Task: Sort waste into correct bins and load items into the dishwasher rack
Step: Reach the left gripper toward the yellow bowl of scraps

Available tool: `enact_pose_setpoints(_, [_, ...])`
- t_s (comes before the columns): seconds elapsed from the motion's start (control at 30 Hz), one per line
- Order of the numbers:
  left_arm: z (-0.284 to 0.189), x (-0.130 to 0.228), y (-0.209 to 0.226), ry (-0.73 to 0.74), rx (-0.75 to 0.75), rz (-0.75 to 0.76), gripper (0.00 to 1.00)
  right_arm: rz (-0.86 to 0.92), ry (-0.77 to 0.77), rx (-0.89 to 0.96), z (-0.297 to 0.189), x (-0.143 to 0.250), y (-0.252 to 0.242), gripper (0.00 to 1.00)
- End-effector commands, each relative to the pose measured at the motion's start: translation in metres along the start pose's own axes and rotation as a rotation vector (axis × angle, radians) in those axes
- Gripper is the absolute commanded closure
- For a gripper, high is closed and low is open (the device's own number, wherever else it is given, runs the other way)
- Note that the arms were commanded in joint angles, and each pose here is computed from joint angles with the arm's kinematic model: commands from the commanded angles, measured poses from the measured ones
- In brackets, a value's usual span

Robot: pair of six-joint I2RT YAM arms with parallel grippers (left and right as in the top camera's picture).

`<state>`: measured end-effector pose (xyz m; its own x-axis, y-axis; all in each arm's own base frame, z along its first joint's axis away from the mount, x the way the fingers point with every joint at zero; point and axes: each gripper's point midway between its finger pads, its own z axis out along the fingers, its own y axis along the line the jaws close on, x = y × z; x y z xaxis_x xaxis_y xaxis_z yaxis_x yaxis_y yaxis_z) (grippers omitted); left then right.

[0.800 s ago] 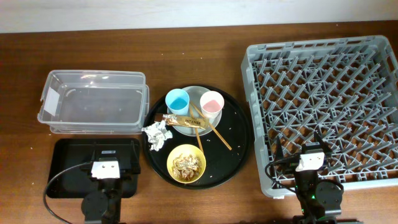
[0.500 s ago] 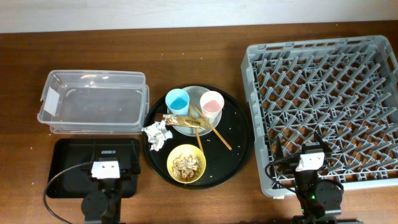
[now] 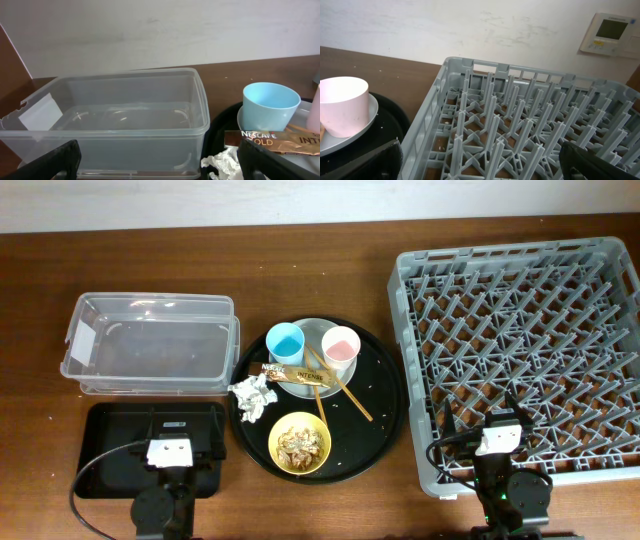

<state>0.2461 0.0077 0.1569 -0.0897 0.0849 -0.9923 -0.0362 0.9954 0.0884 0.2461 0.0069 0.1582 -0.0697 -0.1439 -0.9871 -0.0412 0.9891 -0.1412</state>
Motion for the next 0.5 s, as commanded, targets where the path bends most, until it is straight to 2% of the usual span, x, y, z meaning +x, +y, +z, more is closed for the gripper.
enact_pose_setpoints(0.0, [0.000, 0.001, -0.007, -0.005, 0.042, -0.014, 0.01, -0.002, 0.003, -0.002, 0.000, 0.003, 0.000, 0.02])
enact_pose_setpoints(0.1, [-0.005, -0.006, -0.031, -0.012, 0.187, -0.049, 0.01, -0.002, 0.003, -0.002, 0.000, 0.003, 0.000, 0.02])
enact_pose_setpoints(0.13, [-0.009, -0.014, -0.032, 0.010, 0.200, -0.150, 0.01, -0.002, 0.003, -0.002, 0.000, 0.003, 0.000, 0.02])
enact_pose_setpoints(0.17, [-0.014, -0.025, -0.031, 0.015, 0.200, -0.186, 0.01, -0.002, 0.004, -0.003, 0.000, 0.003, 0.000, 0.02])
enact_pose_setpoints(0.27, [-0.042, -0.080, -0.026, -0.004, 0.202, -0.194, 0.01, -0.002, 0.003, -0.002, 0.000, 0.003, 0.000, 0.02])
enact_pose_setpoints(0.33, [-0.056, -0.113, -0.023, 0.040, 0.203, -0.214, 0.01, -0.002, 0.004, -0.003, 0.000, 0.003, 0.000, 0.02])
enact_pose_setpoints(0.37, [-0.056, -0.119, -0.026, 0.100, 0.223, -0.227, 0.01, -0.002, 0.003, -0.002, 0.000, 0.003, 0.000, 0.02])
enact_pose_setpoints(0.43, [-0.045, -0.110, -0.038, 0.341, 0.278, -0.253, 0.01, -0.002, 0.003, -0.002, 0.000, 0.003, 0.000, 0.02])
enact_pose_setpoints(0.47, [-0.037, -0.097, -0.046, 0.564, 0.307, -0.284, 0.01, -0.002, 0.003, -0.002, 0.000, 0.003, 0.000, 0.02])
